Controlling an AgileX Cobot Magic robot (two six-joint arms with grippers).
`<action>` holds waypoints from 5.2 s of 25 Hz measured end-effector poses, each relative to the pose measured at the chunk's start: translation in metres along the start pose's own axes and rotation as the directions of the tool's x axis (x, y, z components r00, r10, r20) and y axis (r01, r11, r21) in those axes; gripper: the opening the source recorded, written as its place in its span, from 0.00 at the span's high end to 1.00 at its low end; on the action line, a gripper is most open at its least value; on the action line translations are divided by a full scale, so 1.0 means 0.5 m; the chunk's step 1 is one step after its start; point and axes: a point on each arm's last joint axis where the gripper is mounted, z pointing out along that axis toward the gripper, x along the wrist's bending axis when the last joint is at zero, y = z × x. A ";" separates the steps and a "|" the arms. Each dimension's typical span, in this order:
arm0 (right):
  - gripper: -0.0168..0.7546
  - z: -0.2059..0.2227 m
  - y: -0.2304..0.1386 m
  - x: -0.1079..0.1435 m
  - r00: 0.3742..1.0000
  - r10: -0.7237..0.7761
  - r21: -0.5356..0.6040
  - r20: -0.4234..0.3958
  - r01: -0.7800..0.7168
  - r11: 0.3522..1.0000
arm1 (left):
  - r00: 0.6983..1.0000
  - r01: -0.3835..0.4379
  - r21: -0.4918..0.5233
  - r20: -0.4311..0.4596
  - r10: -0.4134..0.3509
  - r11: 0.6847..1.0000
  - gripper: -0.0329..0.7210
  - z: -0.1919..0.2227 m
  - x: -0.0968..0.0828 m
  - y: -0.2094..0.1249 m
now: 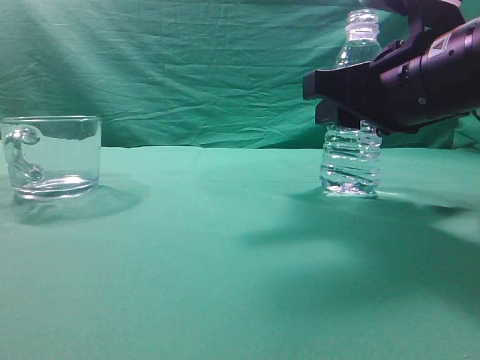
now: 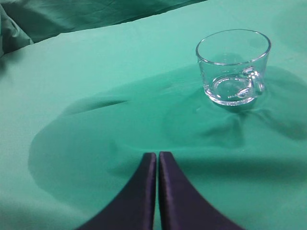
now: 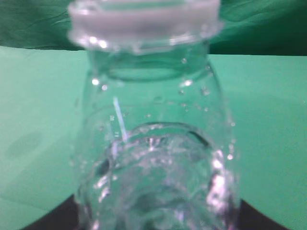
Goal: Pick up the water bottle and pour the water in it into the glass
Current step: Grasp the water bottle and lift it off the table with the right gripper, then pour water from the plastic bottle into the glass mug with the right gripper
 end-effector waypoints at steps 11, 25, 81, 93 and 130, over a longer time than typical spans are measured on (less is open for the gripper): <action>0.57 -0.014 0.076 0.035 0.987 -0.100 0.001 -0.125 0.101 0.995 | 1.000 0.000 0.000 0.000 0.000 1.000 0.96 0.000 0.000 0.000; 0.57 0.040 0.257 0.166 0.805 -0.503 0.161 -0.315 0.568 0.807 | 1.000 0.000 0.000 0.000 0.000 1.000 0.96 0.000 0.000 0.000; 0.57 0.274 0.187 0.340 -0.215 -0.957 -0.248 -0.192 0.955 -0.165 | 1.000 0.000 0.000 0.000 0.000 1.000 0.96 0.000 0.000 0.000; 0.57 0.275 0.188 0.340 -0.255 -0.951 -0.255 -0.177 0.945 -0.206 | 1.000 0.000 0.000 0.000 0.000 1.000 0.96 0.000 0.000 0.000; 0.57 0.187 0.355 0.289 0.926 -0.378 0.171 0.004 0.371 0.912 | 1.000 0.000 0.000 0.000 0.000 1.000 0.96 0.000 0.000 0.000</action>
